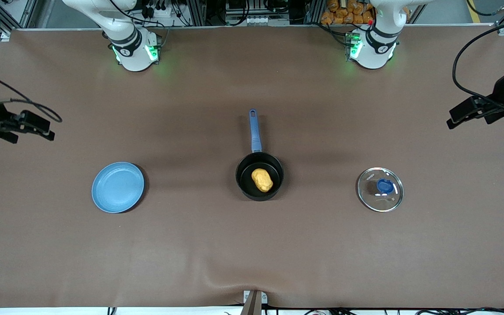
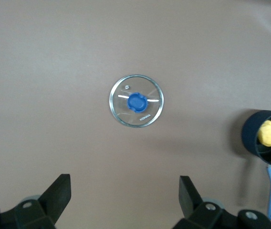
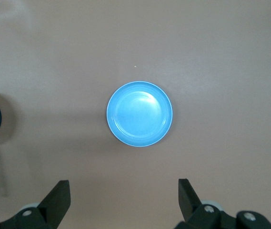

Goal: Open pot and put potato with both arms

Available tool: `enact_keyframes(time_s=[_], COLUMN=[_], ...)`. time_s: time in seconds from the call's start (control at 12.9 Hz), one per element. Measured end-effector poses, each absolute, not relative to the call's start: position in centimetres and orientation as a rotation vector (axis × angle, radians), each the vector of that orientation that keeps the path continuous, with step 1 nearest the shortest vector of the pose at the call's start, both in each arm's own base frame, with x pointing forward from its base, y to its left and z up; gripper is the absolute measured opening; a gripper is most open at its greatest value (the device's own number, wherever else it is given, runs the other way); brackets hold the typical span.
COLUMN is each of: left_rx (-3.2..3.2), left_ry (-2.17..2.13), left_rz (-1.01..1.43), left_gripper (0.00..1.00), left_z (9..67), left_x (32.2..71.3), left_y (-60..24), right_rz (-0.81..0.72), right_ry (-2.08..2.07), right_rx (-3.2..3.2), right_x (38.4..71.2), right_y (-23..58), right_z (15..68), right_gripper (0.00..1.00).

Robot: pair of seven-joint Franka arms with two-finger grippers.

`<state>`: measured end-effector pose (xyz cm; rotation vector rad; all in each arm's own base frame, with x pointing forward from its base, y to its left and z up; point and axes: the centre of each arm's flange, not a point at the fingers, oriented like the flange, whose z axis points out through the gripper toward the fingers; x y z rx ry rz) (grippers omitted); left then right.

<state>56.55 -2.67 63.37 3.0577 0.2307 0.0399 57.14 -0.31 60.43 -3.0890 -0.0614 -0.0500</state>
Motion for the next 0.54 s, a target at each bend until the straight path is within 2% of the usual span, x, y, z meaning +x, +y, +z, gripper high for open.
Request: enact_keyframes(time_s=[0.31,0.54], left_rx=[3.039,3.039], left_ry=[0.202,0.197], left_rz=[0.037,0.037], left_gripper=[1.00,1.00], left_z=[63.3,63.3], left_x=[56.6,56.6], left_y=[-1.7,-1.9], right_rz=[-0.102,-0.120], right_ry=[-0.079,-0.078], right_rx=[-3.105,-3.109], right_x=[53.5,52.8], right_y=[0.5,0.4], right_z=[61.0,61.5], right_gripper=[1.00,1.00])
